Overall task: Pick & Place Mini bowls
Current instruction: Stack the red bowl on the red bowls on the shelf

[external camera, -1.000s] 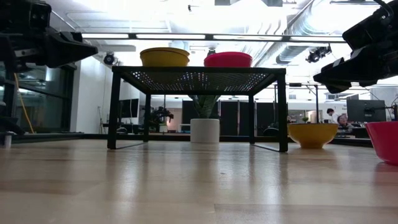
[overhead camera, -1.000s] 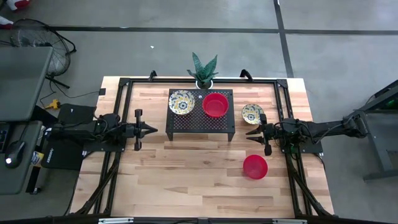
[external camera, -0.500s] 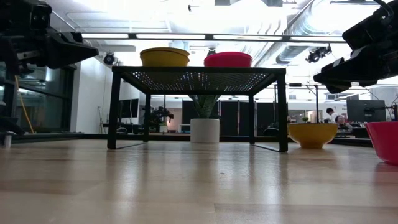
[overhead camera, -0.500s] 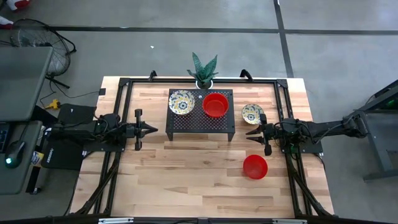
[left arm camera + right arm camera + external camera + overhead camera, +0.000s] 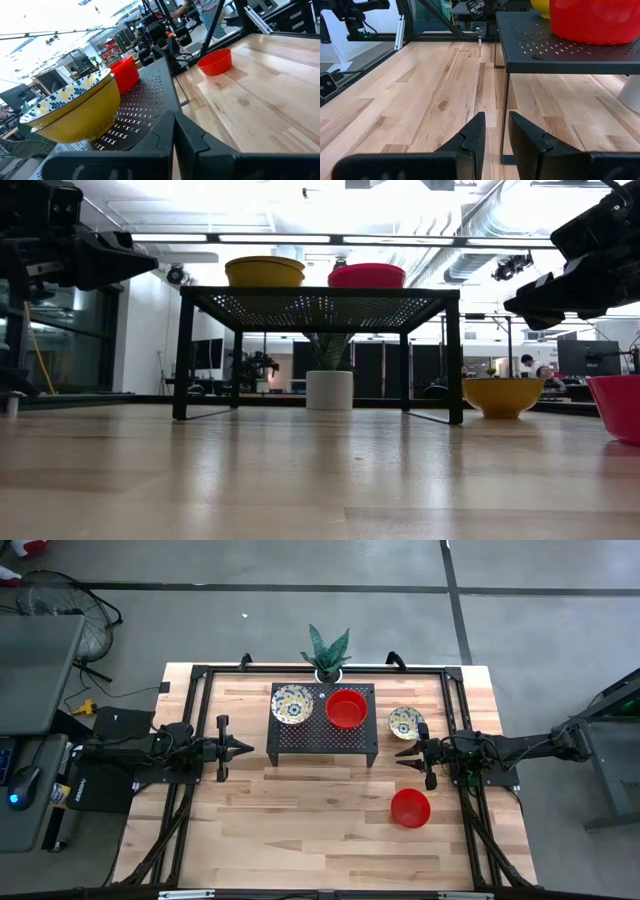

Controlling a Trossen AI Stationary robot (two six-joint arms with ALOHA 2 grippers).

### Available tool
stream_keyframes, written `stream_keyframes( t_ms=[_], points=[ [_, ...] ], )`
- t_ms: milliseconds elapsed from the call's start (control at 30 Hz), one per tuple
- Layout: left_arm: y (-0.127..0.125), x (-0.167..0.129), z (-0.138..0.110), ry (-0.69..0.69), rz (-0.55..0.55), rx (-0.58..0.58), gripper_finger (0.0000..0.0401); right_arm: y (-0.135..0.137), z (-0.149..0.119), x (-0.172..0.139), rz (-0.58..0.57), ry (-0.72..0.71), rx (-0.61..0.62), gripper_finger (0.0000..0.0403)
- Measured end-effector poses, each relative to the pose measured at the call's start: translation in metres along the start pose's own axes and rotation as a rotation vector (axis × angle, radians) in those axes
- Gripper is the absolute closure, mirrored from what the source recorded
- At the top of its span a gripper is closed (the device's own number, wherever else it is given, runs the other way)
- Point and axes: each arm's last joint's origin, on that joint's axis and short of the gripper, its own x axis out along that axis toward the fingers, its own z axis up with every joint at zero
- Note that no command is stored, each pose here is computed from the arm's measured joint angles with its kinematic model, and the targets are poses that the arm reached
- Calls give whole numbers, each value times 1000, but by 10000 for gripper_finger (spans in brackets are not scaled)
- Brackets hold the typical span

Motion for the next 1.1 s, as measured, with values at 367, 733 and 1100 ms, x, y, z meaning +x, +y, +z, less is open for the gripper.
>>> stream_keyframes(
  t_ms=[367,733,1100],
  points=[
    [0,0,0,0,0,0,401,0,0,0,0,0,0,329],
    [0,0,0,-1,0,0,401,0,0,0,0,0,-1,329],
    [0,0,0,-1,1,0,401,3,5,-1,54,12,107,329]
  ],
)
